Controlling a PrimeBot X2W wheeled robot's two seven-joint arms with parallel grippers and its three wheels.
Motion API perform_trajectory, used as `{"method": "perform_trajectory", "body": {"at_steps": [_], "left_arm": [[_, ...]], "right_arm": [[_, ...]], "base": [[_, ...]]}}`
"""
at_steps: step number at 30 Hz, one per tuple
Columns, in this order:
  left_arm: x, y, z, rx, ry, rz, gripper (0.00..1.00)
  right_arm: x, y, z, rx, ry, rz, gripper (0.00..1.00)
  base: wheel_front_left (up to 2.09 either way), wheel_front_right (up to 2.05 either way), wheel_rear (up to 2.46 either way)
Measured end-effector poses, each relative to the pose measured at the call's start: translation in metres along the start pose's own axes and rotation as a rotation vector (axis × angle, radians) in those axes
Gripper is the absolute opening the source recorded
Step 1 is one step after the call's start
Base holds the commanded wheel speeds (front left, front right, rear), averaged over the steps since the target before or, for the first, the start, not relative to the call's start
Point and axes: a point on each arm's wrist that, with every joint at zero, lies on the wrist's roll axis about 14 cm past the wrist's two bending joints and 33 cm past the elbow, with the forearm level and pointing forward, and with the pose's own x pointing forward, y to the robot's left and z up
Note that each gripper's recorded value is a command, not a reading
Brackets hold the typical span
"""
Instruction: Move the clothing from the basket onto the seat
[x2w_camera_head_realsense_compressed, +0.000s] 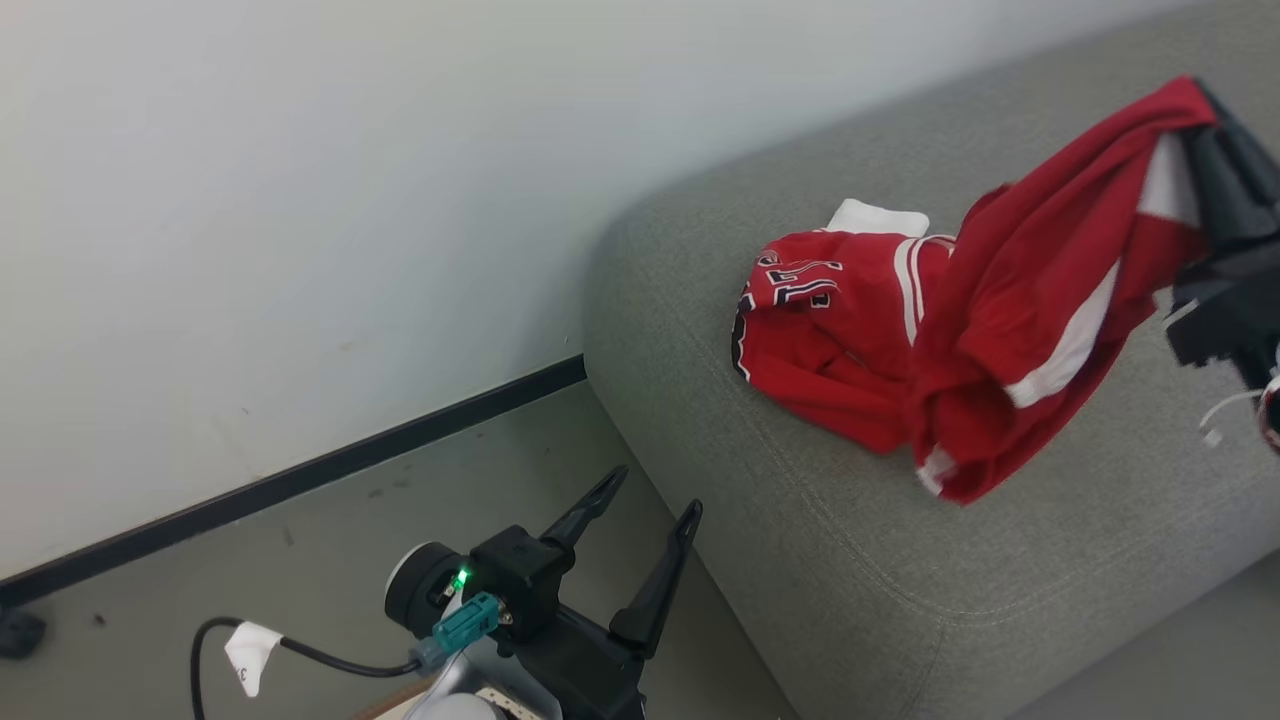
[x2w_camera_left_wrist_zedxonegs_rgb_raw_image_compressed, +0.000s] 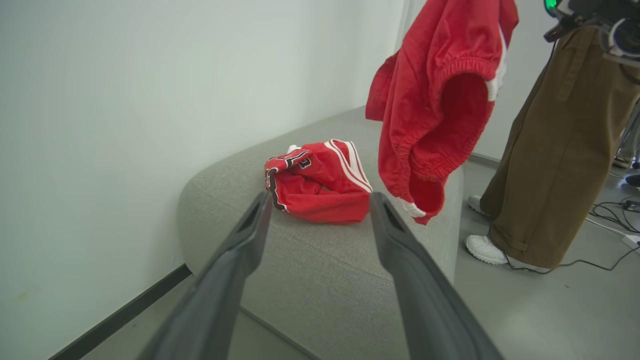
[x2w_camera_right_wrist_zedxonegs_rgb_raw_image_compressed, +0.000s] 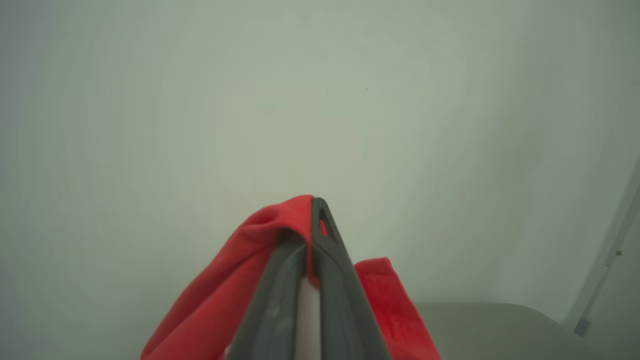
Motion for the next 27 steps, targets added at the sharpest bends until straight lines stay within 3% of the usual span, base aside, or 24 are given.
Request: {"method": "perform_trajectory", "body": {"at_steps": [8, 15, 23, 27], "left_arm": [[-0.003, 0.024, 0.008, 0.017, -0.017, 0.035, 1.0], [-0.006, 0.042, 0.013, 0.048, -0.022, 0.059, 1.0], [-0.016, 0.073, 0.006, 0.052, 0.004, 0.122, 1.0], [-0.021, 0.087, 0.003, 0.047, 0.007, 0.156, 1.0]], "right_arm": [[0.05, -0.029, 0.029, -0.052, -0.06, -0.046, 0.0], [0.083, -0.051, 0.014, -0.073, -0.013, -0.108, 0.0], [0.128, -0.031, -0.011, -0.113, 0.029, -0.07, 0.0], [0.142, -0.01, -0.041, -0.107, 0.084, -0.035, 0.0]], "base": [[0.0, 0.0, 0.0], [0.0, 0.0, 0.0], [0.0, 0.0, 0.0], [0.0, 0.0, 0.0]]}}
